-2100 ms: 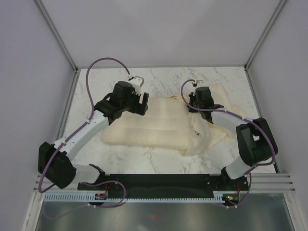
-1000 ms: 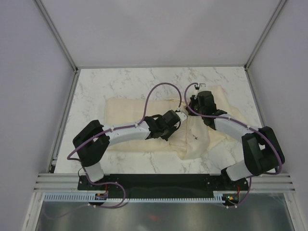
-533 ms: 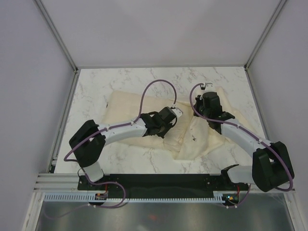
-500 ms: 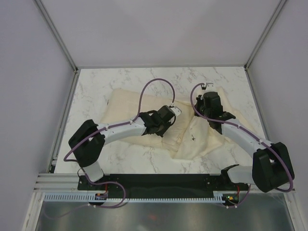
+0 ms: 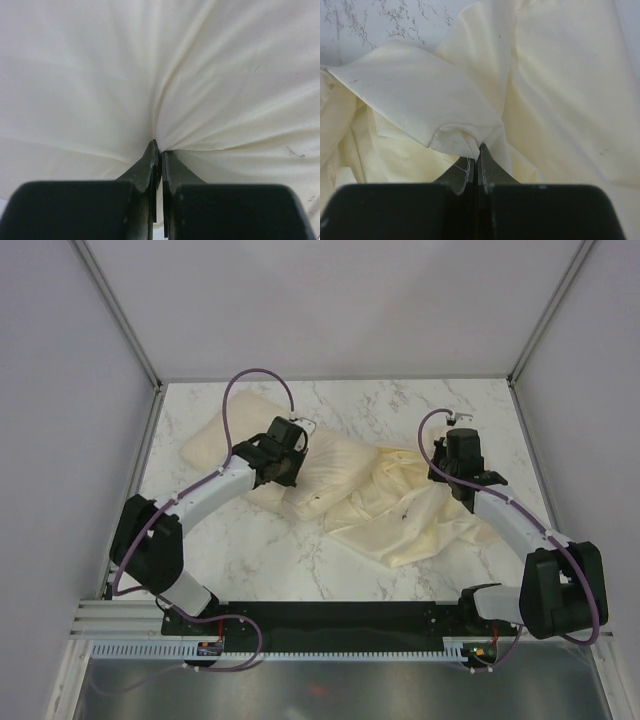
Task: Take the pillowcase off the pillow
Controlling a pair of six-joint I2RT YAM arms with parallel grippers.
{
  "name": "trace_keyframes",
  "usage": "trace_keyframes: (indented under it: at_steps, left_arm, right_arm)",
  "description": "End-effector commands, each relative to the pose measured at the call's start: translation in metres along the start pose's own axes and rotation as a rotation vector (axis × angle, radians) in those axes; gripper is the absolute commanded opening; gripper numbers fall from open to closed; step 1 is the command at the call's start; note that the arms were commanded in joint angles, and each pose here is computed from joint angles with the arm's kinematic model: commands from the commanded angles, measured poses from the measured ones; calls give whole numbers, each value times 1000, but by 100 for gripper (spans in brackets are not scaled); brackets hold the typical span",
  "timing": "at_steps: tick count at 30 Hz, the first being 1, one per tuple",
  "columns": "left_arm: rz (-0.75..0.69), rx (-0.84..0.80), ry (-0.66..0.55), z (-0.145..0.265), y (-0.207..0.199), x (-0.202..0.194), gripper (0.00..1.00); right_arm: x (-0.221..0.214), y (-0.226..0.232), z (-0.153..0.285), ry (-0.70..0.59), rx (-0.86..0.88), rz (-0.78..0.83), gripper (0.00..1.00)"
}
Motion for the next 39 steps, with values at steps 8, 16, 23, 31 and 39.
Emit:
trace_keyframes:
  at_steps: [8,16,23,31,39]
  left_arm:
    - [146,99,-119,22,64,34,2]
    - [229,147,-101,17,94,33,2]
    - [238,153,-101,15,95,35,2]
    - [286,187,-208,44,99,51,79]
    - [298,85,-373,94,89,74,98]
  right_arm:
    - [3,-33,3,5,-111,-7,0]
    - [8,-94,17,15,-260,-85,0]
    - [7,-128,29,-4,-328,-177,0]
    - [14,-105,36,-34,-172,-181,35]
    - [52,-71,81,-174,55,-118,90]
Point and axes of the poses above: each gripper's point midway between its finger pads, its own z axis back along the fingers, its own y axis along the line the jaws close on, x = y × z, the point moved 4 cm from there along z, back along the fingers, and after that the axes turned 13 degrees about z, right-handed, at the moved point
